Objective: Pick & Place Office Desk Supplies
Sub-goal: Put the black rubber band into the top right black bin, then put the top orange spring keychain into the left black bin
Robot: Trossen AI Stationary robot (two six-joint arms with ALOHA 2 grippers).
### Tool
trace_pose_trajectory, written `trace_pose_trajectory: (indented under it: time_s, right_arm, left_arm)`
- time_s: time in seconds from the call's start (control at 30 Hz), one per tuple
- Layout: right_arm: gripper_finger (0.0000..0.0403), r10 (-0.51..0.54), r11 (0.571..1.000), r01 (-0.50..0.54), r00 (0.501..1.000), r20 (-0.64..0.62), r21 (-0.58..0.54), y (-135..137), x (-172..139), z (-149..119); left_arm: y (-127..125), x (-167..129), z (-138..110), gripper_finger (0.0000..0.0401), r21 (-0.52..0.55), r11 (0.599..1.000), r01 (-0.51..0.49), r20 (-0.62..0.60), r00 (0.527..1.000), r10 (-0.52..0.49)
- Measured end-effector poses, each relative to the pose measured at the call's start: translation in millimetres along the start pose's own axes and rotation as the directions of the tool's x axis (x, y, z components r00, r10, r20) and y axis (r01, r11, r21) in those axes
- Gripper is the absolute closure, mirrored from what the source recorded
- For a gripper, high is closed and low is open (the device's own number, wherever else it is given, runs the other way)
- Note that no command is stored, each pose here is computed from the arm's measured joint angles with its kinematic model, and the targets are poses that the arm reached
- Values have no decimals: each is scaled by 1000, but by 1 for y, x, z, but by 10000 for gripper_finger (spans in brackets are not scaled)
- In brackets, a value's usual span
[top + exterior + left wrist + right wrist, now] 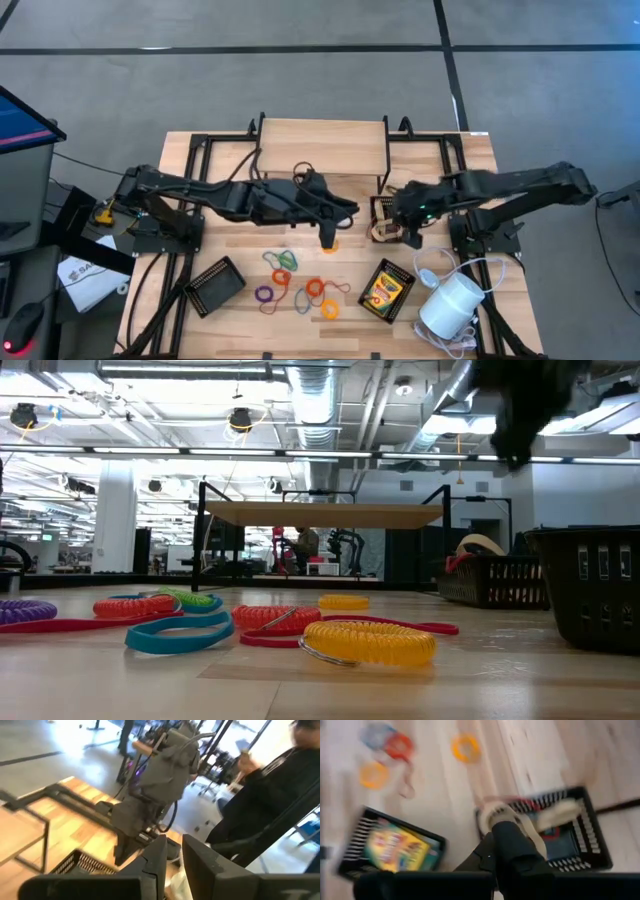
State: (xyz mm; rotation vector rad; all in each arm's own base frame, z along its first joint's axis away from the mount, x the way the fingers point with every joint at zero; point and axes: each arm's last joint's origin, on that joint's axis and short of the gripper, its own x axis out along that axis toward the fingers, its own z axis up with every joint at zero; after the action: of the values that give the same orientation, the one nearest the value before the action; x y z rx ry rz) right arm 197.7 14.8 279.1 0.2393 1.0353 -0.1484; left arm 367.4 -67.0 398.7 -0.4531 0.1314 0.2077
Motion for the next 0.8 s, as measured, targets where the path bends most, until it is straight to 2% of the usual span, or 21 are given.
trace_pose_trajectory:
  time_s: [0.17, 0.27, 0.37, 0.53, 0.8]
  right_arm:
    - [391, -64, 996, 70, 993, -103, 56, -19, 52, -23]
    - [363, -32, 993, 50, 987, -160, 111, -27, 67, -29]
    - [327, 16, 991, 4, 989, -150, 137, -29, 66, -26]
    - [267, 34, 989, -20, 995, -96, 145, -30, 54, -26]
    - [180, 81, 978, -76, 997, -15, 192, -29, 26, -29]
  left_arm:
    - [0, 10, -12, 351, -13, 999, -33, -19, 999, 33]
    - [1, 15, -16, 352, -30, 999, -38, -27, 999, 37]
    - [2, 18, -22, 349, -18, 999, -49, -53, 997, 48]
    - [5, 23, -34, 341, 19, 996, -85, -122, 989, 87]
    - [14, 46, -79, 316, 99, 983, -154, -298, 938, 177]
